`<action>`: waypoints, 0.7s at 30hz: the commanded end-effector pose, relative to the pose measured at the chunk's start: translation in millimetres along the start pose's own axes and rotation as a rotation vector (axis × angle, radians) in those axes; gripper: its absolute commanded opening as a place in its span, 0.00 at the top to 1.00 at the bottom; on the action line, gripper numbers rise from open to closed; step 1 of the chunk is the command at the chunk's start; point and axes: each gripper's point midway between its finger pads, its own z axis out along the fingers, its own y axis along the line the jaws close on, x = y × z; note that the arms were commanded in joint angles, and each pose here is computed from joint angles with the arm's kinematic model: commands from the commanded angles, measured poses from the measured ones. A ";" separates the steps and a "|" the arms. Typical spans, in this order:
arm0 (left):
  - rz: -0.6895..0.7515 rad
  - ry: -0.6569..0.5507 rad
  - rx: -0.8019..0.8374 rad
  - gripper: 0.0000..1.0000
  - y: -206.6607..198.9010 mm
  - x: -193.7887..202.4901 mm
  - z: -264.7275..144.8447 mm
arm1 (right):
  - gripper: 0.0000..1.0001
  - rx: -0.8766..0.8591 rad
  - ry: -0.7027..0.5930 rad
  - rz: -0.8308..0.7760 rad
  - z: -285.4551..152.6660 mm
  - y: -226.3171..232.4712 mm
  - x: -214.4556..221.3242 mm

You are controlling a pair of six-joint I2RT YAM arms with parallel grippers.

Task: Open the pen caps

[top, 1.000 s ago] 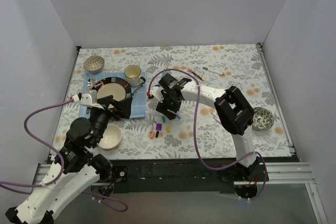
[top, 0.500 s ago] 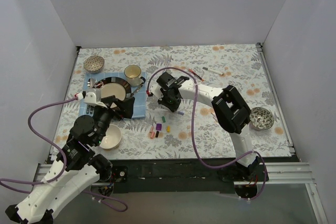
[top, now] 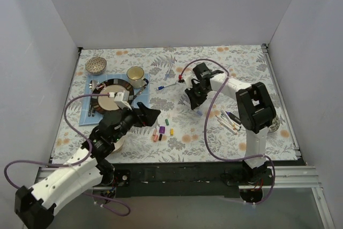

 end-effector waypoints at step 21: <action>-0.209 0.337 0.251 0.12 -88.9 133.4 168.0 | 0.99 -0.637 -0.692 0.414 -148.2 32.3 -24.2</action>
